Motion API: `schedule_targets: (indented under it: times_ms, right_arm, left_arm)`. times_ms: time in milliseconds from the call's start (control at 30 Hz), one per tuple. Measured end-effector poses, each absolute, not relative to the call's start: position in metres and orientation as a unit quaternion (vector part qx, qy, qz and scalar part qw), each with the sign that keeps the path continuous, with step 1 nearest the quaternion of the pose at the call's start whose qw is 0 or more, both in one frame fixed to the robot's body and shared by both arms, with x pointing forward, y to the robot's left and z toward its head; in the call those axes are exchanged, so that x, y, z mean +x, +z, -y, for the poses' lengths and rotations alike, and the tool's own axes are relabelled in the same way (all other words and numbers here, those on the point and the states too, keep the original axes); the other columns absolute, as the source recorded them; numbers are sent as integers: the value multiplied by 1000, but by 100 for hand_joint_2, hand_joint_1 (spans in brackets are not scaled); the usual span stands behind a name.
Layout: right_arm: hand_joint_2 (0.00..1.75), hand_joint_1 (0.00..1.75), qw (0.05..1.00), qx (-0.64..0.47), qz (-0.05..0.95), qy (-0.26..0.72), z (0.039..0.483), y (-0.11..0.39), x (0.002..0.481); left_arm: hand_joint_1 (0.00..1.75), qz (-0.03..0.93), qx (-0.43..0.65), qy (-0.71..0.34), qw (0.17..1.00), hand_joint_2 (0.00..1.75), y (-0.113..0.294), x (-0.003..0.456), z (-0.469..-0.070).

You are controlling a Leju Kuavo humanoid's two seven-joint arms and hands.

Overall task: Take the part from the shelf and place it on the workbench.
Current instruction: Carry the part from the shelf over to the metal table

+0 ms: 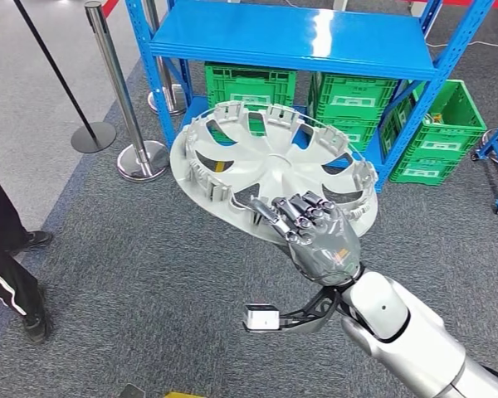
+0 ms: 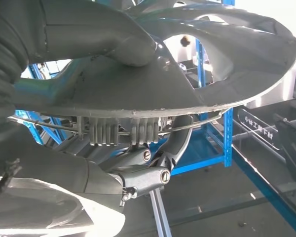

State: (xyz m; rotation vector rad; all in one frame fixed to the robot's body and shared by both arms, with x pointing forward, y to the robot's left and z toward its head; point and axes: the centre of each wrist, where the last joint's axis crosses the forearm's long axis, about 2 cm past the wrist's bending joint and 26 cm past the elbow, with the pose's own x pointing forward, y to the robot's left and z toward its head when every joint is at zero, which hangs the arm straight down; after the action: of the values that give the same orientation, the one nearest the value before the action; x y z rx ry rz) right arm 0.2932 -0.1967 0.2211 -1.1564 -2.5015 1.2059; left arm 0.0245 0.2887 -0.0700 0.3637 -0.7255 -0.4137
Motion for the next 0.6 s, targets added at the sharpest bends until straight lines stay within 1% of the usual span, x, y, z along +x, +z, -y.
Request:
schedule_targets:
  times_ms: [600]
  right_arm:
    - [175,175,64,-385,829,401,197,221,293]
  left_arm:
    - [0,346,176,-197,900,175,-70,25,-289]
